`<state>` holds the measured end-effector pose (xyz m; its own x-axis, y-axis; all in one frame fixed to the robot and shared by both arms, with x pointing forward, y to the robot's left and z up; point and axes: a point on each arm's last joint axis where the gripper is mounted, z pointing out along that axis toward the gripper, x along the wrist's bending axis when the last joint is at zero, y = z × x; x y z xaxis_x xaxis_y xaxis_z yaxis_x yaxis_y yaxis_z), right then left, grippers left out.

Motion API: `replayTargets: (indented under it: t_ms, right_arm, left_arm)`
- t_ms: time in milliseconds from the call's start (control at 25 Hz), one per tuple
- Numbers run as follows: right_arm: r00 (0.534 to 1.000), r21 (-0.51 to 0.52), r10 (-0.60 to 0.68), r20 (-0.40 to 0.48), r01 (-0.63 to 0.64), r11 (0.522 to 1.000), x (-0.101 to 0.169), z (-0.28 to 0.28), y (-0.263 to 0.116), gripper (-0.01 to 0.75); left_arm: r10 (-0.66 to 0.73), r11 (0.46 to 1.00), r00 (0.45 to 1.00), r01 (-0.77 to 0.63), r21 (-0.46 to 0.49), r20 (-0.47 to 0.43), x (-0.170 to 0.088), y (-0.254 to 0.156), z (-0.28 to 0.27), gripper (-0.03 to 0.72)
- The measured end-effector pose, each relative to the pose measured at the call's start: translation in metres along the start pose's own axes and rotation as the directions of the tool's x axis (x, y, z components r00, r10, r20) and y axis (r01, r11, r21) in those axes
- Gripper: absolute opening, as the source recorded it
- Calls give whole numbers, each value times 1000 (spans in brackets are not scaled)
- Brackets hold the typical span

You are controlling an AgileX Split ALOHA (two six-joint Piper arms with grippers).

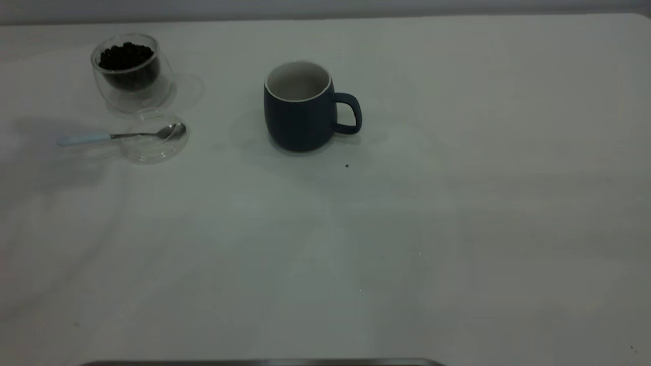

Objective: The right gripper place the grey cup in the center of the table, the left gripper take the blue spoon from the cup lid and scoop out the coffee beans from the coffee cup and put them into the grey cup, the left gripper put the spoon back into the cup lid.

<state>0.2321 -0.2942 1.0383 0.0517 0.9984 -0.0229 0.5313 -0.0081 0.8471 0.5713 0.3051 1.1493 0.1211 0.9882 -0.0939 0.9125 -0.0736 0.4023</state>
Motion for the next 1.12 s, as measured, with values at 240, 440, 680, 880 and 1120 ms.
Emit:
replayTargets:
  t_ms: [240,440,680,880,1120]
  right_arm:
    - [1000,0,0,0,0,1000,0,0,0,364]
    - [1000,0,-1,0,1,1000,0,0,0,364]
    - [1000,0,-1,0,1,1000,0,0,0,364]
    - [1000,0,-1,0,1,1000,0,0,0,364]
    - [1000,0,-1,0,1,1000,0,0,0,364]
  left_arm:
    - [5,997,1000,-6,-72,-11,-36,-36,-44,321]
    - [45,997,999,-45,-64,9,-51,-95,-59,319]
    - [50,999,999,-50,0,-5,-46,-184,-47,319]
    - [48,998,996,-45,31,-70,-37,-252,-26,319]
    - [-13,1000,996,11,-23,-89,-32,-309,-3,319]
